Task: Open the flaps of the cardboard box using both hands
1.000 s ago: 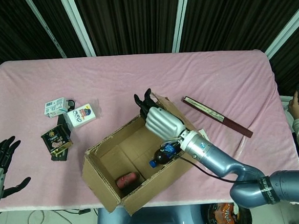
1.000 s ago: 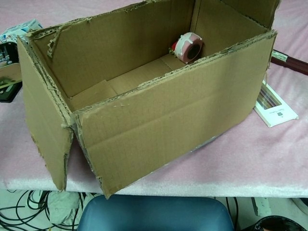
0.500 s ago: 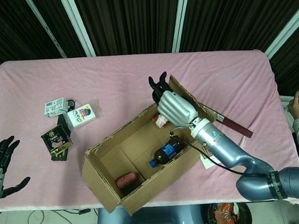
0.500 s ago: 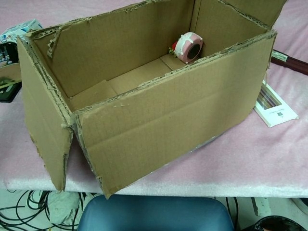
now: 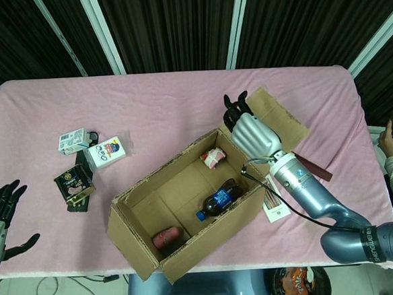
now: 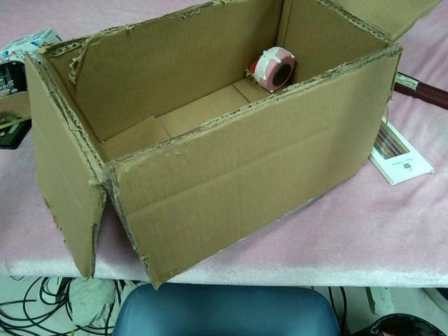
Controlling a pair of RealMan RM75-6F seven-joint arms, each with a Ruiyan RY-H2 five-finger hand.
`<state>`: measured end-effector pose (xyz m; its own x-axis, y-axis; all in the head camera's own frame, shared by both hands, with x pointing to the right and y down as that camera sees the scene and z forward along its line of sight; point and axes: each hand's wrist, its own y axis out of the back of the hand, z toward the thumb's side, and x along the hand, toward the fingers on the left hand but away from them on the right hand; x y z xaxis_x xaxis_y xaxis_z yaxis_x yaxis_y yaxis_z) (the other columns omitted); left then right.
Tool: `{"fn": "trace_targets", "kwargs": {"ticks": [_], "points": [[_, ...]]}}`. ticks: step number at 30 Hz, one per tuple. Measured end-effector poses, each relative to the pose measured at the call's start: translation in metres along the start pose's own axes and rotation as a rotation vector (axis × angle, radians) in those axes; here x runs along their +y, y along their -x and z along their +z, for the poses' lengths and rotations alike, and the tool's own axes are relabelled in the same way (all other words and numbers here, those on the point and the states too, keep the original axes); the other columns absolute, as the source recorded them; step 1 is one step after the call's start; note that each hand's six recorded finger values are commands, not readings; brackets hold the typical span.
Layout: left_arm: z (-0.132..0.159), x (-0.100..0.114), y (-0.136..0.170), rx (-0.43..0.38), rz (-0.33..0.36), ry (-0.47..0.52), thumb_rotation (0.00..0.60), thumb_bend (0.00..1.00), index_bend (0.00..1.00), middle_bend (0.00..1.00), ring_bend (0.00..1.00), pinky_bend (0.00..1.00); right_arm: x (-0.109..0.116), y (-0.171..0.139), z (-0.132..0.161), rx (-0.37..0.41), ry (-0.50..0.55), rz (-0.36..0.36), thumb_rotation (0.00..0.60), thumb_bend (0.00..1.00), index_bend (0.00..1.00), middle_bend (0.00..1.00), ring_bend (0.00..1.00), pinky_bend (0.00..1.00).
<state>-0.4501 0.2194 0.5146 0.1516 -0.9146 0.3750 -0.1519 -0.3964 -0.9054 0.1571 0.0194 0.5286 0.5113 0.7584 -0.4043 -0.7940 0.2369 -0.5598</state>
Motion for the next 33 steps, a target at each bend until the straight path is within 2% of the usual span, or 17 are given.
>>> {"fn": "trace_targets", "kwargs": {"ticks": [5, 9, 12, 18, 22, 25, 28, 33], "points": [[-0.001, -0.002, 0.0, 0.005, -0.006, -0.007, 0.6, 0.13, 0.0, 0.0, 0.0, 0.05, -0.011, -0.009, 0.002, -0.014, 0.046, 0.029, 0.6, 0.35, 0.11, 0.2, 0.04, 0.22], [-0.005, -0.005, -0.001, 0.018, -0.017, -0.02, 0.6, 0.13, 0.0, 0.0, 0.0, 0.05, -0.024, -0.024, 0.001, -0.052, 0.141, 0.065, 0.6, 0.34, 0.03, 0.15, 0.04, 0.22], [-0.008, -0.007, -0.001, 0.03, -0.024, -0.041, 0.6, 0.13, 0.0, 0.0, 0.0, 0.05, -0.035, -0.041, 0.0, -0.104, 0.256, 0.091, 0.6, 0.33, 0.0, 0.1, 0.04, 0.22], [-0.018, -0.019, -0.004, 0.06, -0.032, -0.119, 0.6, 0.13, 0.0, 0.0, 0.0, 0.04, -0.067, -0.099, 0.001, -0.245, 0.611, 0.126, 0.6, 0.28, 0.0, 0.01, 0.0, 0.22], [-0.022, -0.024, -0.005, 0.072, -0.027, -0.136, 0.6, 0.11, 0.0, 0.0, 0.0, 0.02, -0.092, -0.154, 0.005, -0.352, 0.842, 0.148, 0.6, 0.23, 0.0, 0.0, 0.0, 0.22], [-0.023, -0.027, -0.006, 0.074, -0.023, -0.151, 0.6, 0.05, 0.0, 0.0, 0.0, 0.0, -0.107, -0.198, 0.011, -0.411, 0.939, 0.176, 0.6, 0.19, 0.0, 0.0, 0.0, 0.22], [-0.025, -0.029, -0.006, 0.073, -0.021, -0.169, 0.6, 0.03, 0.0, 0.0, 0.0, 0.0, -0.119, -0.236, 0.017, -0.443, 0.97, 0.2, 0.6, 0.17, 0.0, 0.0, 0.0, 0.21], [-0.027, -0.034, -0.007, 0.071, -0.027, -0.191, 0.6, 0.03, 0.0, 0.0, 0.0, 0.0, -0.135, -0.282, 0.022, -0.466, 0.948, 0.228, 0.6, 0.16, 0.0, 0.0, 0.0, 0.21]]}}
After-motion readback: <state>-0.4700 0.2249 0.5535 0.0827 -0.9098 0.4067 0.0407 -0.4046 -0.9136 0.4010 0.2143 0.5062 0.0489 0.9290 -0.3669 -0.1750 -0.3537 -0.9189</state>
